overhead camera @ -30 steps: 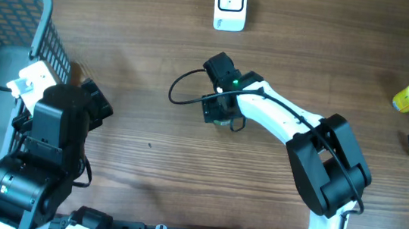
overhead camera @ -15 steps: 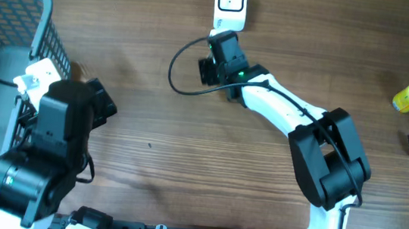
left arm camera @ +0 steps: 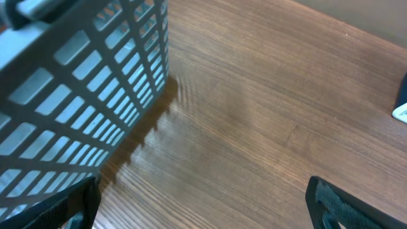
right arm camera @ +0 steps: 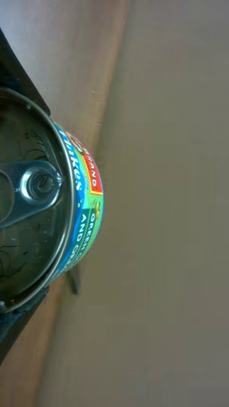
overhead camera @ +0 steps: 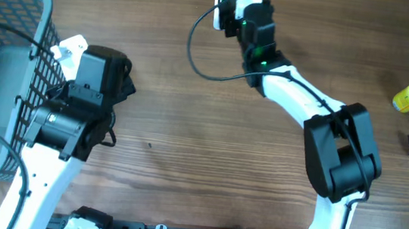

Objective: Scan the item barcode
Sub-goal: 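Carry the tuna can to the white scanner and hold it there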

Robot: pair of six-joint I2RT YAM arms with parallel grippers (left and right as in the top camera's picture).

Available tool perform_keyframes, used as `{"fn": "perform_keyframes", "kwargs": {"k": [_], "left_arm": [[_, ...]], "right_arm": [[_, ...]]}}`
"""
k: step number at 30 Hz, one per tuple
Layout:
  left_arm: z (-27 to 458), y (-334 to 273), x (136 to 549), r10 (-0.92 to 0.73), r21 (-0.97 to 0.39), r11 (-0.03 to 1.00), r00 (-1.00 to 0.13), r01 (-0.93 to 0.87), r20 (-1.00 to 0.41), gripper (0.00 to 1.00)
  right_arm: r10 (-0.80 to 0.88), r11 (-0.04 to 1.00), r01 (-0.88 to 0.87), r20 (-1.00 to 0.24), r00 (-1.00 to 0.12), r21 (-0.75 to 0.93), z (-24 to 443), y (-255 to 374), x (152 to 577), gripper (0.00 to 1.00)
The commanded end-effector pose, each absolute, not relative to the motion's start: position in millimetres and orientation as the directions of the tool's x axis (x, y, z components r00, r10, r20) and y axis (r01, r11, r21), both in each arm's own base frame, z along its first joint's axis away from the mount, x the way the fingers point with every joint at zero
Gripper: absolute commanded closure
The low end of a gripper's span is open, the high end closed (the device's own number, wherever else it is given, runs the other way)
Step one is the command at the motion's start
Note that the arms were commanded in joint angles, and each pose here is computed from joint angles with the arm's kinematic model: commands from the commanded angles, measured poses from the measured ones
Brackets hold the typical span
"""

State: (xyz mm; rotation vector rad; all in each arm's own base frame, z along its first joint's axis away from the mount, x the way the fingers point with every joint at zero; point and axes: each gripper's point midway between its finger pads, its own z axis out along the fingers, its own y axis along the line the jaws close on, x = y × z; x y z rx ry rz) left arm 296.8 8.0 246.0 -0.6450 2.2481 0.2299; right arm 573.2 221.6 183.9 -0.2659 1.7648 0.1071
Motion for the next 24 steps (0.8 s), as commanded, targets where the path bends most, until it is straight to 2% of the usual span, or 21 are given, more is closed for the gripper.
{"fn": "perform_keyframes", "kwargs": {"k": [1,5,15,24], "left_arm": [[243.1,7.6,302.3,-0.390,-0.045,0.849,-0.569,-0.526,-0.723,0.00],[241.9,7.2,303.9,-0.390,-0.043,0.850,-0.571,-0.526,-0.722,0.00],[243.8,6.5,306.3,-0.392,-0.053,0.849,-0.561,-0.525,-0.729,0.00],[244.4,7.9,306.2,-0.390,-0.048,0.847,-0.558,-0.529,-0.732,0.00]], "right_arm": [[-0.102,0.953,-0.297,-0.989,-0.109,-0.066,183.0,227.9,587.6,0.27],[-0.062,0.954,-0.295,-0.998,-0.013,-0.055,188.3,232.0,593.6,0.28],[-0.012,0.944,-0.326,-0.994,0.105,-0.046,190.7,240.6,597.3,0.31],[-0.022,0.942,-0.329,-0.993,0.120,-0.060,178.9,255.7,630.7,0.32]]}}
